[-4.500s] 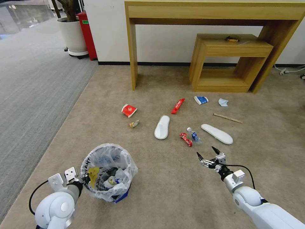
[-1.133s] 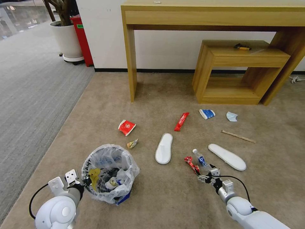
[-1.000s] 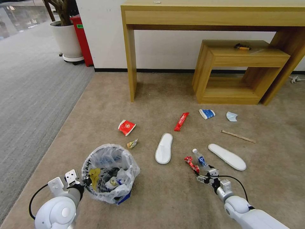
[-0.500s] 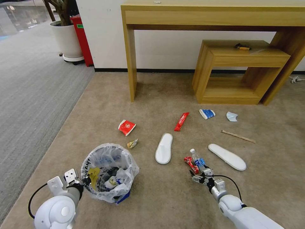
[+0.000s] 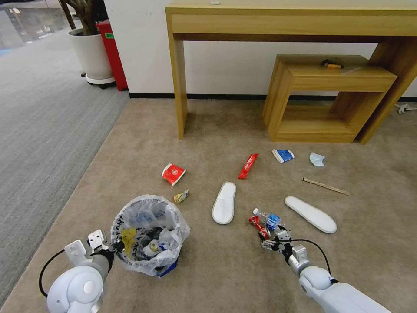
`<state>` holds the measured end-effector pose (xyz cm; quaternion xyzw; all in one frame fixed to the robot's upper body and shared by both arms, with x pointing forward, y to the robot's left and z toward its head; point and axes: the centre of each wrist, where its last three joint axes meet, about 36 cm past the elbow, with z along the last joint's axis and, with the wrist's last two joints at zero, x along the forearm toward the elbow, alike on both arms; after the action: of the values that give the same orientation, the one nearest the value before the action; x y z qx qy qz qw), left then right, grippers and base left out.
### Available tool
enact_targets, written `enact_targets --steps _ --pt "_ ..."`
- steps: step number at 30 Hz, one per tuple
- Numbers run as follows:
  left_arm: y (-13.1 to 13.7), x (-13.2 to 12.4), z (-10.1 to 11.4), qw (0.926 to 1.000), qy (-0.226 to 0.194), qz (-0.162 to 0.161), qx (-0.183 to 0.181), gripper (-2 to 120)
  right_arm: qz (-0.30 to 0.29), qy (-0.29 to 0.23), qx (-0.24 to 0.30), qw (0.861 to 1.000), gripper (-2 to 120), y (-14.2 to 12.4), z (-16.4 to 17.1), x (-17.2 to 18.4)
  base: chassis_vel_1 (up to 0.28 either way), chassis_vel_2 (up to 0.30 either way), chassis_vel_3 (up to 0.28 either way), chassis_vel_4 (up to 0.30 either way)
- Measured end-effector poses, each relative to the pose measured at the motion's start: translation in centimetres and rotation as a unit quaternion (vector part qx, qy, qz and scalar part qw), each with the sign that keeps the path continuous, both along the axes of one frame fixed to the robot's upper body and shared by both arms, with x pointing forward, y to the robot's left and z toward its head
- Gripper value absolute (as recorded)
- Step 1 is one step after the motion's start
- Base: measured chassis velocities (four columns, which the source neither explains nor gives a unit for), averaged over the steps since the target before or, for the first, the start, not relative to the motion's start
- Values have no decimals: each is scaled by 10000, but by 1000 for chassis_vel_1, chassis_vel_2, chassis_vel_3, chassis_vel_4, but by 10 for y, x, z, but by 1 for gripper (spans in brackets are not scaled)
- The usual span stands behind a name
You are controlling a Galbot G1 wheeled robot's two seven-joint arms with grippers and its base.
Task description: Pick up the trash bin and place the garbage on the floor into it.
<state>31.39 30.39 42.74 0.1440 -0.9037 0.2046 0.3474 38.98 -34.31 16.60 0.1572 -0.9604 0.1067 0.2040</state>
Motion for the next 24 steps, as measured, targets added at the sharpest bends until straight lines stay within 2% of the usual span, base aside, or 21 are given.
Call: enact_targets --steps 14,24 --pt "-1 3 -1 10000 -3 -59 -30 0 -5 96 -24 10000 100 -1 -18 -1 0 0 0 0" --pt "-3 6 -2 9999 1 -106 -41 0 29 102 116 9999 96 20 -26 11 0 0 0 0"
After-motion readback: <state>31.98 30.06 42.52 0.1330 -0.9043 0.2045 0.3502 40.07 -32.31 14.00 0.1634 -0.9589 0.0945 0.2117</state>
